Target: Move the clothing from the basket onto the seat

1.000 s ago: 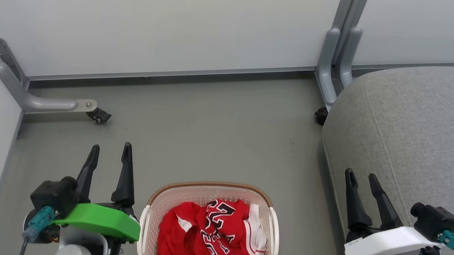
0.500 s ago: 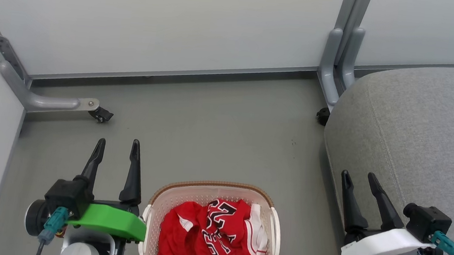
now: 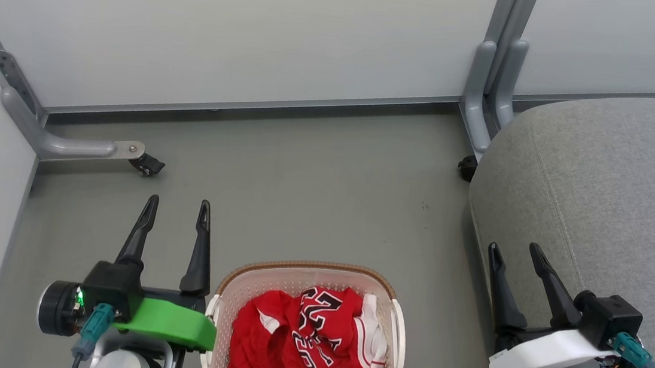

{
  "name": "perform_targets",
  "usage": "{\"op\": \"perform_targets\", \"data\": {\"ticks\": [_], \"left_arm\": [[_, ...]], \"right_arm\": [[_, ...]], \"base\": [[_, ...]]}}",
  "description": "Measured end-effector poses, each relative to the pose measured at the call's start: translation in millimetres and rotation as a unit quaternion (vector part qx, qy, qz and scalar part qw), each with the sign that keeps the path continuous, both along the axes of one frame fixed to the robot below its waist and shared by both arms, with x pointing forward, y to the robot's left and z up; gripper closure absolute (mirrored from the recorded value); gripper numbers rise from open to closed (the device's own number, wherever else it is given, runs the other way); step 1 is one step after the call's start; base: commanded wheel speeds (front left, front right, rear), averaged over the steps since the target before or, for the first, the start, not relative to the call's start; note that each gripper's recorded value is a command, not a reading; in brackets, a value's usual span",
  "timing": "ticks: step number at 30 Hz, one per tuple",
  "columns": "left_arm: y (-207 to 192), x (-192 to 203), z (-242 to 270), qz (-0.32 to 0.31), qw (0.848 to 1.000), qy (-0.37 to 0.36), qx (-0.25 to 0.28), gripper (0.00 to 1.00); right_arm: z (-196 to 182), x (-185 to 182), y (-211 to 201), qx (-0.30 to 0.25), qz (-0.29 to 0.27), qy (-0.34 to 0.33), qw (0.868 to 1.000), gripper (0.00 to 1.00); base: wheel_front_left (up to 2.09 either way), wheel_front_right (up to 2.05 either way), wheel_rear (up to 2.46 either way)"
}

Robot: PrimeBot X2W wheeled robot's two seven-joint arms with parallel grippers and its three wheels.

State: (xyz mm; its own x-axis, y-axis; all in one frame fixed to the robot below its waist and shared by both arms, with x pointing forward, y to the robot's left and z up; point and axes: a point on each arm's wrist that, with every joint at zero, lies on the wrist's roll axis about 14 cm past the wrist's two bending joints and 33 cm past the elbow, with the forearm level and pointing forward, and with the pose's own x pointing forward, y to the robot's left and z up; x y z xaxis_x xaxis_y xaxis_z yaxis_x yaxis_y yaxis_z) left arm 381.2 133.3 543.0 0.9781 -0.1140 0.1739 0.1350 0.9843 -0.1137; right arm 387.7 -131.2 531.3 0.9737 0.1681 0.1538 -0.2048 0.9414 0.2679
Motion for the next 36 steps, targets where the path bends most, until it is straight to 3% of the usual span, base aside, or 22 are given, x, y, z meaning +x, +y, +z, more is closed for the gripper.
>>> {"op": "perform_targets", "data": {"ticks": [13, 36], "left_arm": [[-4.2, -1.8, 2.7, -0.003, 0.999, -0.015, 0.033, 0.00], [-1.9, -1.0, -6.6, -0.002, 1.000, 0.001, 0.019, 0.00]], "right_arm": [[1.5, 0.1, -0.4, -0.043, -0.002, -0.015, 0.999, 0.00], [-4.3, 2.0, -5.2, -0.041, -0.009, -0.004, 0.999, 0.00]], "base": [[0.00, 0.00, 0.00], [0.00, 0.00, 0.00]]}}
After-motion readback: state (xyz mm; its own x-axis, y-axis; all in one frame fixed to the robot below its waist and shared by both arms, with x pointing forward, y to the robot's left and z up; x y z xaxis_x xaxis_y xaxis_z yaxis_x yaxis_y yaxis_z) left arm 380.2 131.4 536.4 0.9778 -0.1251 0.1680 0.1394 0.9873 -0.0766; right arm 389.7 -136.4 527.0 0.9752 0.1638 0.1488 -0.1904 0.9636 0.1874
